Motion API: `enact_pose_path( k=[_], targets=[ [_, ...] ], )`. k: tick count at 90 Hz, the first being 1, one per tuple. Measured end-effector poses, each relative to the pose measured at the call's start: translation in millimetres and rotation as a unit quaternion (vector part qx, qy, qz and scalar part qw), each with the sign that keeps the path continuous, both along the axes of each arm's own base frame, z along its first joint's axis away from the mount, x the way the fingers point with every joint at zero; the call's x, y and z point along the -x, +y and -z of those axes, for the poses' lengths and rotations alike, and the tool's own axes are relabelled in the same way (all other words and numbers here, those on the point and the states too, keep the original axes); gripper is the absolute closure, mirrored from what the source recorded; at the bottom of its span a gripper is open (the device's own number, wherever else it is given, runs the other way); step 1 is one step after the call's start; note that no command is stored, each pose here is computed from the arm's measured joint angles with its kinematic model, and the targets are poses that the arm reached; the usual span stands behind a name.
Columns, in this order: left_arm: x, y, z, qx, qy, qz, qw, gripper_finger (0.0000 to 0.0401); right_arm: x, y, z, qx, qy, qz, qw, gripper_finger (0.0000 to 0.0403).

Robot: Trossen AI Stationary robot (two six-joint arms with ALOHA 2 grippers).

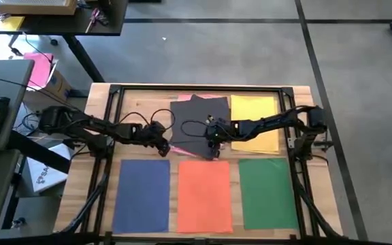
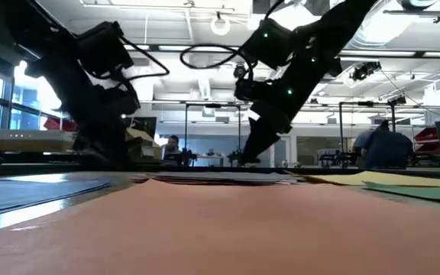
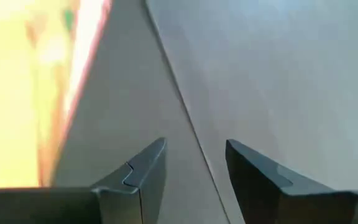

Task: Organize paper
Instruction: Put the black paper to the top left of the table

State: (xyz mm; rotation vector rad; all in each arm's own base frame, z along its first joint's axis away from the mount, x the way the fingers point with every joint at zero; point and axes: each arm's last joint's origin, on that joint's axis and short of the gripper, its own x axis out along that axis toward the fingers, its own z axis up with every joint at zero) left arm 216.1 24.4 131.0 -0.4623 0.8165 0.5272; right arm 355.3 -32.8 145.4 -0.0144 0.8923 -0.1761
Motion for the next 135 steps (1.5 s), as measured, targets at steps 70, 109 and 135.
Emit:
enact_pose_path(
  k=[70, 109, 135],
  targets=[
    [-35.6, 28.7, 40.7, -0.006, -0.075, 0.021, 0.997, 0.0401, -25.2, -6.9, 45.3, 0.162, -0.016, -0.107, 0.981, 0.0246],
    [-43.9, 22.6, 47.3, 0.019, -0.115, 0.055, 0.992, 0.0401, -24.8, -12.9, 45.3, 0.170, -0.013, -0.100, 0.980, 0.0256],
    [-42.5, 18.2, 7.8, 0.014, -0.185, 0.104, 0.977, 0.0401, -23.4, -9.6, 46.2, 0.214, 0.013, -0.099, 0.972, 0.0395]
  ],
)
